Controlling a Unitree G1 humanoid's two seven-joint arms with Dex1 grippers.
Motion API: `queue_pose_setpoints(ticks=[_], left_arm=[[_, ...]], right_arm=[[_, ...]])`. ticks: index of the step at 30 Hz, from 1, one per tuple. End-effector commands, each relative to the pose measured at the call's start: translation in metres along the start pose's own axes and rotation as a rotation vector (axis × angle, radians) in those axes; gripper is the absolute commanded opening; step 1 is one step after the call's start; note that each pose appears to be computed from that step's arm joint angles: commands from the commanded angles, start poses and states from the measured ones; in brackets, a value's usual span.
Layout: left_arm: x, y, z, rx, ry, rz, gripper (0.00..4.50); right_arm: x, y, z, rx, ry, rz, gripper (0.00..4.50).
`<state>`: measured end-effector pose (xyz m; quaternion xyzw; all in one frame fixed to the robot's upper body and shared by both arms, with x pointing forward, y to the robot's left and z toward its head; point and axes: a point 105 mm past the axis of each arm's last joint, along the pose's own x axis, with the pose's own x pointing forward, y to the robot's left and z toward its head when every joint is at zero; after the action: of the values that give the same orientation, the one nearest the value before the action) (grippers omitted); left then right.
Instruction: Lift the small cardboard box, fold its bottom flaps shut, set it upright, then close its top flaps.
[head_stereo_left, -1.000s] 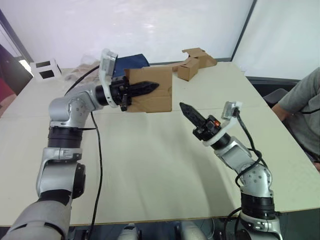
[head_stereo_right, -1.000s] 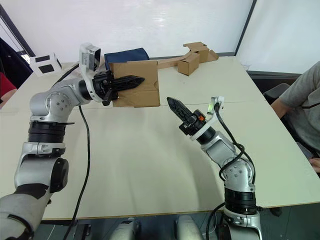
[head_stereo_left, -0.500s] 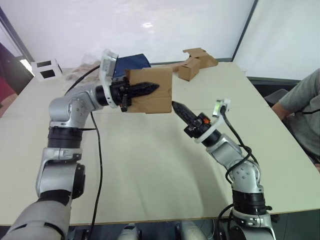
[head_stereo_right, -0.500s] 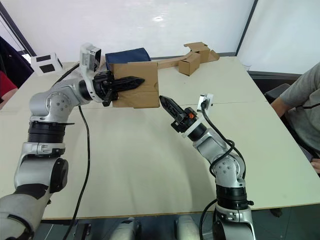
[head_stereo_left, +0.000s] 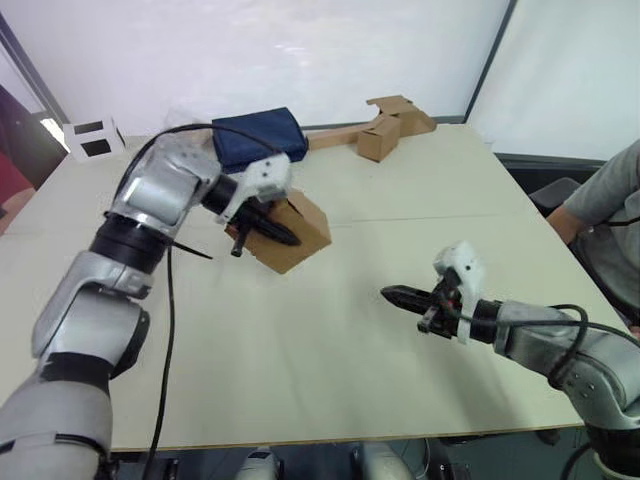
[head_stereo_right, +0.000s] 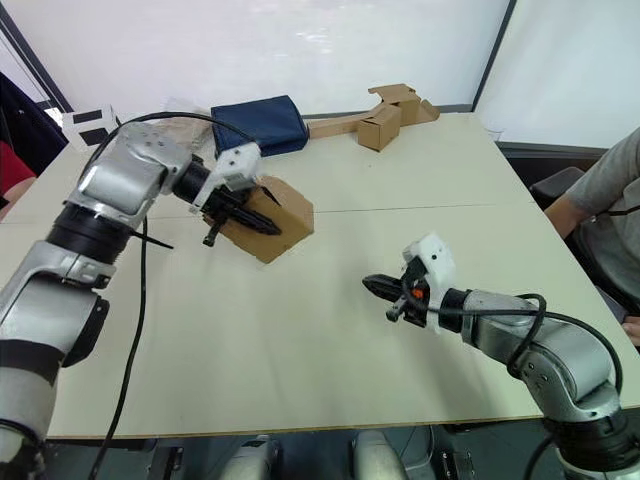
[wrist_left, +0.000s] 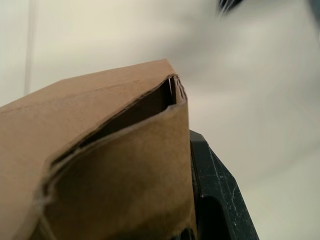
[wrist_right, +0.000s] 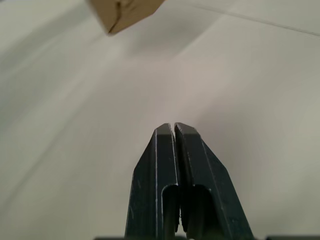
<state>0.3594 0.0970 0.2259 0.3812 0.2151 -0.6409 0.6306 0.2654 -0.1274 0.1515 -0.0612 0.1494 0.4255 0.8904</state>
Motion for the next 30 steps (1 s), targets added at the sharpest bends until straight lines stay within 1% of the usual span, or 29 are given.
queue_pose_setpoints(ticks=[1,3,5,7,8,9,10,13,16,17,20,23,25,26,27,28,29,30], left_arm=[[0.006,-0.005,-0.001,0.083,0.100,-0.048,0.00],[0.022,-0.010,-0.001,0.111,0.149,-0.100,0.00],[0.032,-0.016,0.002,0.130,0.160,-0.143,0.00],[0.036,-0.022,0.006,0.110,0.155,-0.183,0.59],[0.037,-0.024,0.007,0.101,0.154,-0.193,0.68],[0.037,-0.024,0.010,0.097,0.150,-0.197,1.08],[0.034,-0.023,0.015,0.095,0.134,-0.193,1.39],[0.024,-0.019,0.030,0.094,0.093,-0.176,1.39],[0.005,-0.014,0.049,0.069,0.017,-0.136,1.39],[-0.007,-0.013,0.053,0.063,-0.019,-0.116,1.39],[-0.036,-0.013,0.057,0.026,-0.099,-0.067,1.39],[-0.052,-0.011,0.052,-0.038,-0.155,-0.009,1.39],[-0.057,-0.009,0.047,-0.088,-0.202,0.040,1.39],[-0.060,-0.003,0.035,-0.133,-0.232,0.124,1.39],[-0.063,0.002,0.022,-0.183,-0.260,0.215,0.89],[-0.067,0.006,0.004,-0.182,-0.274,0.332,0.77],[-0.070,0.008,-0.011,-0.202,-0.278,0.430,0.34],[-0.072,0.006,-0.024,-0.244,-0.304,0.504,0.01]], right_arm=[[0.004,0.014,0.007,-0.091,-0.008,0.023,0.06],[0.008,0.024,0.009,-0.144,-0.006,0.033,0.06],[0.012,0.030,0.010,-0.164,-0.017,0.034,0.06],[0.015,0.025,0.002,-0.174,-0.001,-0.012,0.00],[0.016,0.023,-0.003,-0.180,0.013,-0.029,0.00],[0.016,0.022,-0.006,-0.184,0.023,-0.040,0.00],[0.016,0.021,-0.007,-0.184,0.027,-0.043,0.00],[0.017,0.020,-0.008,-0.182,0.027,-0.043,0.00],[0.017,0.017,-0.010,-0.184,0.035,-0.035,0.00],[0.017,0.014,-0.010,-0.185,0.036,-0.033,0.00],[0.017,0.007,-0.008,-0.188,0.028,-0.031,0.00],[0.019,-0.004,-0.004,-0.189,-0.008,-0.055,0.00],[0.020,-0.013,-0.001,-0.184,-0.045,-0.089,0.00],[0.023,-0.021,0.003,-0.170,-0.086,-0.125,0.00],[0.024,-0.029,0.006,-0.155,-0.130,-0.157,0.00],[0.026,-0.036,0.005,-0.144,-0.143,-0.191,0.00],[0.028,-0.042,0.004,-0.137,-0.150,-0.215,0.00],[0.030,-0.047,0.002,-0.127,-0.159,-0.233,0.00]])
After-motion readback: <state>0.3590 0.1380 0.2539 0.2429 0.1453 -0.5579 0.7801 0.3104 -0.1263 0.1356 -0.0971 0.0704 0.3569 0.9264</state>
